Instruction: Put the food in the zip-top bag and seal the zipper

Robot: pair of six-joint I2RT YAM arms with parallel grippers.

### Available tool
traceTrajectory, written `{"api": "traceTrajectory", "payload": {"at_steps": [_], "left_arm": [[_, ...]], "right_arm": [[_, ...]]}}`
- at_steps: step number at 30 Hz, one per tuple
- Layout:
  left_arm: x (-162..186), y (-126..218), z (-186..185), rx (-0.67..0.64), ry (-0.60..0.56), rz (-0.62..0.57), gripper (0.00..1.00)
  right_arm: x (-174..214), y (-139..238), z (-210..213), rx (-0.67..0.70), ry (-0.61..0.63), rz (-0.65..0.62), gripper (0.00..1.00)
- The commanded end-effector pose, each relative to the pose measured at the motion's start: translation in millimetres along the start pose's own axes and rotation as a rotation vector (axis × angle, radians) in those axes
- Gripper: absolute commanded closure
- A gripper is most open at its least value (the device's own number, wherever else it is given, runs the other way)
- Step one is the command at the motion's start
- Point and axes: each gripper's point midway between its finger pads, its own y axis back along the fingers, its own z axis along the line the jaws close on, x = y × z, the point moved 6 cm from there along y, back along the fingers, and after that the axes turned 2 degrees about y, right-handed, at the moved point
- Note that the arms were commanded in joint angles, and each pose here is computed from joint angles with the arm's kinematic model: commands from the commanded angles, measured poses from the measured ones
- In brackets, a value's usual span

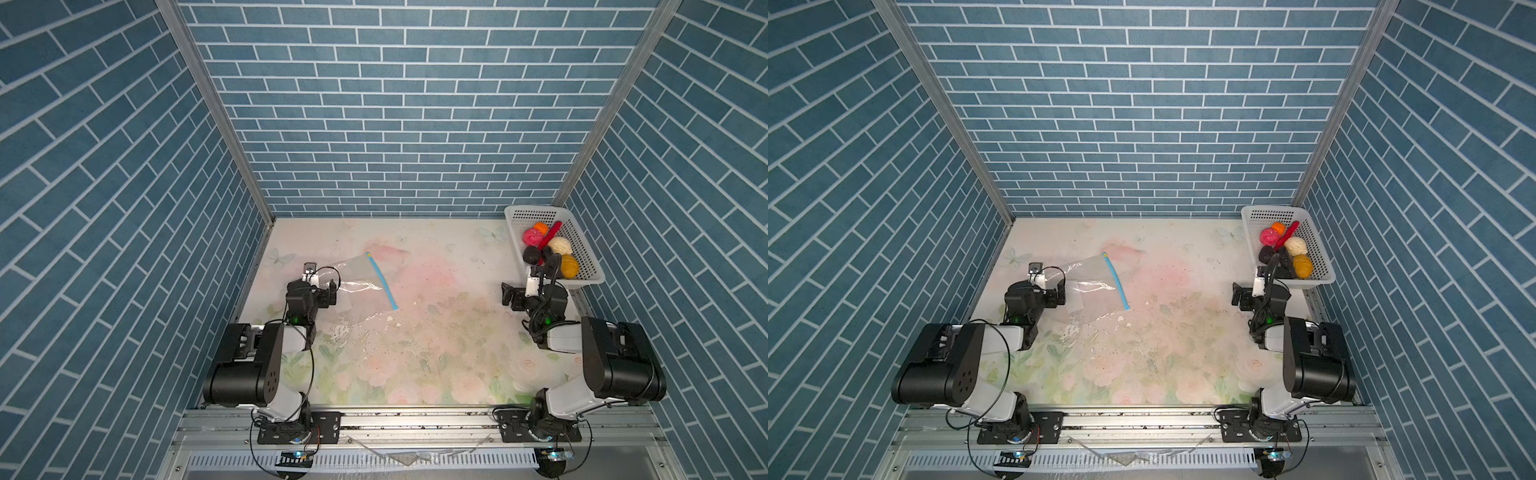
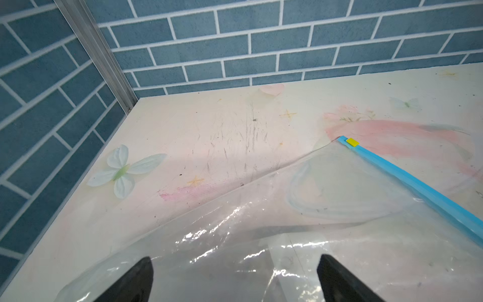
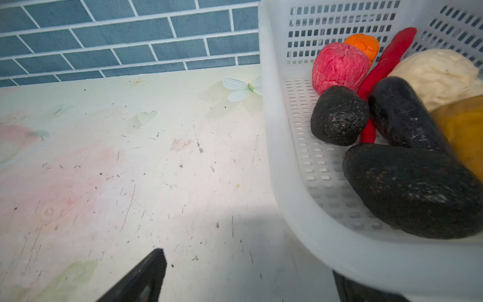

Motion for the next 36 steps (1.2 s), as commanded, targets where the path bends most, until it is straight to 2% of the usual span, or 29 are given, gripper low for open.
{"api": "traceTrajectory", "payload": {"at_steps": [1, 36], "left_arm": [[-1.1, -1.1, 0.6, -0.001, 0.001, -0.005, 0.01], [-1.1, -1.1, 0.6, 0.0, 0.002, -0.005, 0.01]], "right_arm": [[-9.1, -2.5, -0.2, -0.014, 0.035, -0.032, 0.01], [-8.6, -1.1, -1.0, -0.014, 0.032, -0.038, 0.01]]}}
